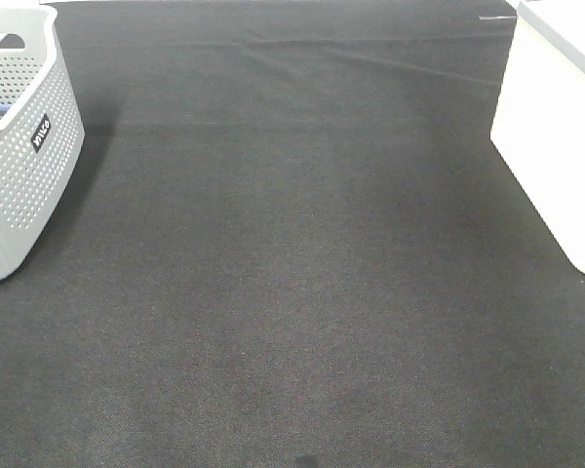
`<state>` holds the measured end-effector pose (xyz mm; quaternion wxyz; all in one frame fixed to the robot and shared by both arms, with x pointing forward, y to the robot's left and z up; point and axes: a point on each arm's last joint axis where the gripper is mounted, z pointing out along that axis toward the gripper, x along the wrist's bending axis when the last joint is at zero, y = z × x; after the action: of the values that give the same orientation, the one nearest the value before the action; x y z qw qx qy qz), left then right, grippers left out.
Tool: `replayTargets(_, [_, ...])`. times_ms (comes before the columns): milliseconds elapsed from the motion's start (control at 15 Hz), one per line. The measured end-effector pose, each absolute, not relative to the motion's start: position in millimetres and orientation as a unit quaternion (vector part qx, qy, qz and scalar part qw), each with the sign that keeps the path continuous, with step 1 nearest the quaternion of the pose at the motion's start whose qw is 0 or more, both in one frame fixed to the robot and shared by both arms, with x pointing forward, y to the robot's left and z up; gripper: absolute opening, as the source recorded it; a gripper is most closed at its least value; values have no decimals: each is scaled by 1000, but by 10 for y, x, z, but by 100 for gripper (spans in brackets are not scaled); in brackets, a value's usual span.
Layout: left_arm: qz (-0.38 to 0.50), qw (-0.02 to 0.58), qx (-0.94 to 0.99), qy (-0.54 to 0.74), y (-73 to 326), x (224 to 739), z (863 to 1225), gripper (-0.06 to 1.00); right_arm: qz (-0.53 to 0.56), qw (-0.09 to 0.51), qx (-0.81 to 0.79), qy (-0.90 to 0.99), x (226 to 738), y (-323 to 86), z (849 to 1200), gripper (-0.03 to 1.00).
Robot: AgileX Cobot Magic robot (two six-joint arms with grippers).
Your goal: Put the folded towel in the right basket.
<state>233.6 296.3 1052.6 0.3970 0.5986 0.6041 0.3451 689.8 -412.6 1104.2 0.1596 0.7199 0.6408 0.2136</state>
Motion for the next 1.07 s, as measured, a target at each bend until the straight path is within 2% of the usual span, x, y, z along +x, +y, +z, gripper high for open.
replayTargets(133, [345, 397, 599, 604, 2963, 2336, 10526, 97, 234, 149, 719, 637, 6897, -4086, 11075, 75])
replayTargets(267, [345, 397, 599, 604, 2963, 2336, 10526, 97, 274, 139, 709, 635, 6861, -3954, 11232, 76])
replayTargets(467, [345, 397, 599, 604, 2963, 2336, 10526, 97, 290, 139, 675, 664, 6853, -3519, 11386, 76])
replayTargets(533, [345, 397, 599, 604, 2963, 2336, 10526, 97, 290, 139, 675, 664, 6853, -3519, 11386, 76])
replayTargets(800, [345, 397, 599, 604, 2963, 2336, 10526, 97, 275, 143, 639, 704, 6839, -2823, 11439, 76])
replayTargets(1067, [345, 397, 599, 604, 2963, 2336, 10526, 97, 254, 161, 624, 721, 6589, -2549, 11581, 76])
